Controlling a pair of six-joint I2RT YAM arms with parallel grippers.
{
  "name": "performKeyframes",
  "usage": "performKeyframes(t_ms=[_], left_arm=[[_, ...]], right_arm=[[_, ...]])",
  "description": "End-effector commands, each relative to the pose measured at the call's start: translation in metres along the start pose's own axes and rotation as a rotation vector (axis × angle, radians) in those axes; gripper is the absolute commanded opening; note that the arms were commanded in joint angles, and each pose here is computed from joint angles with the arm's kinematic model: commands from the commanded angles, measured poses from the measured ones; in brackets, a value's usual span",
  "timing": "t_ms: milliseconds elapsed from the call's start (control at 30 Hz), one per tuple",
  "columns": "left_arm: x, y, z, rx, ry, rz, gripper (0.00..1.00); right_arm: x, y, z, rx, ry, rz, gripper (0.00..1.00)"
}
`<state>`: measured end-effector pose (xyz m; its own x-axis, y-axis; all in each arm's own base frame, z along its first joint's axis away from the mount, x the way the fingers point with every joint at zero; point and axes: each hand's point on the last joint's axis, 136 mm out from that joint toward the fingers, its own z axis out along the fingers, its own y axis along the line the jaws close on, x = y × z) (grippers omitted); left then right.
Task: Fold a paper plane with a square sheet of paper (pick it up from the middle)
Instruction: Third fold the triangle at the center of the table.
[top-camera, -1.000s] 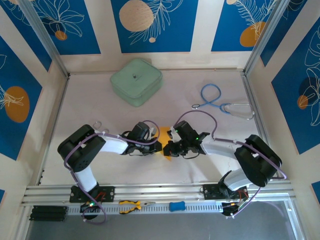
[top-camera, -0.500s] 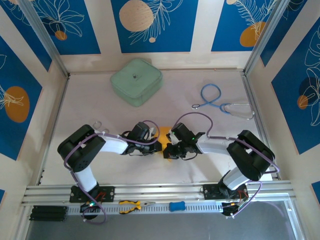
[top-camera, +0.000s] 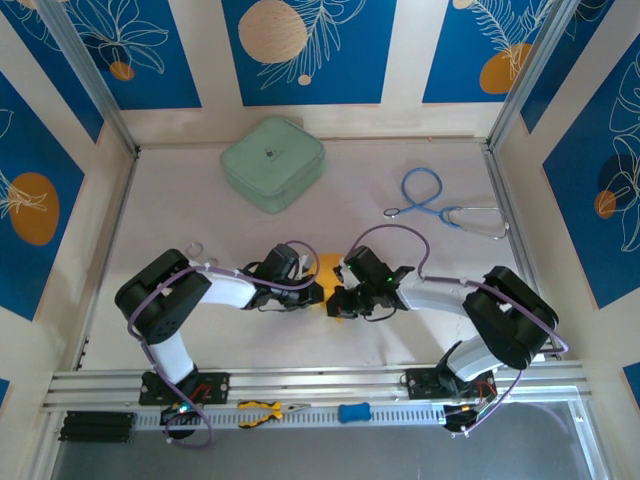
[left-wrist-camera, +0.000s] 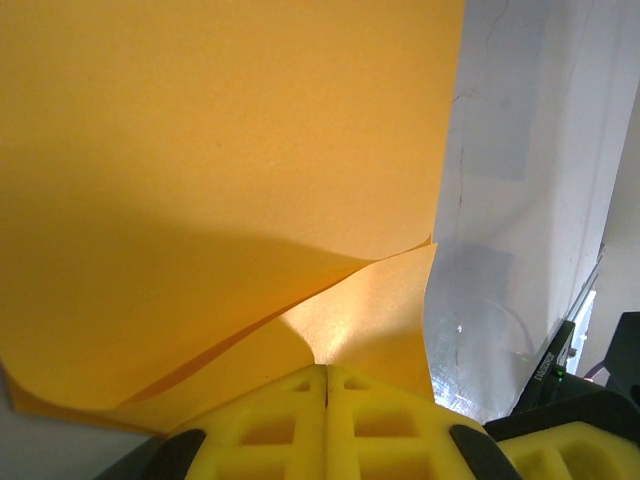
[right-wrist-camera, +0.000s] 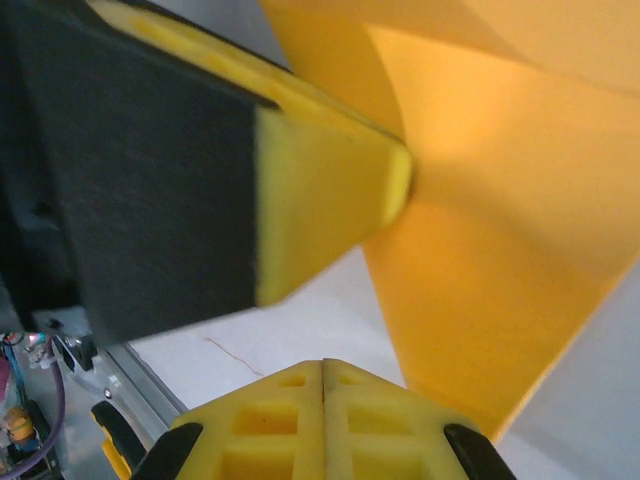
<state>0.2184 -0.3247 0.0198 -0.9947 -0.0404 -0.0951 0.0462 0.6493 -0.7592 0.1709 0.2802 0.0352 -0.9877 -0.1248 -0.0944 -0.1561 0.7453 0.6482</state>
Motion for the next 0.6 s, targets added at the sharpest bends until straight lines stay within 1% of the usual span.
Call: performKeyframes(t_ms=[0, 100, 233, 367, 567], left_arm=[[0.008, 0.017, -0.001, -0.069, 0.014, 0.001, 0.00], [0.008, 0.018, 0.000, -0.071, 0.016, -0.002, 0.00], [0.009, 0.019, -0.001, -0.074, 0.014, -0.001, 0.00], [0.009, 0.019, -0.001, -0.078, 0.016, -0.003, 0.00], [0.008, 0.021, 0.000, -0.084, 0.015, -0.008, 0.00]], right_arm=[[-0.007, -0.003, 0.008, 0.012, 0.010, 0.011, 0.06], [-0.004, -0.010, 0.019, 0.015, 0.038, 0.032, 0.06], [0.010, -0.024, 0.023, 0.027, 0.065, 0.062, 0.06], [0.026, -0.029, 0.018, 0.007, 0.076, 0.085, 0.06], [0.040, -0.034, 0.010, -0.011, 0.073, 0.104, 0.07]])
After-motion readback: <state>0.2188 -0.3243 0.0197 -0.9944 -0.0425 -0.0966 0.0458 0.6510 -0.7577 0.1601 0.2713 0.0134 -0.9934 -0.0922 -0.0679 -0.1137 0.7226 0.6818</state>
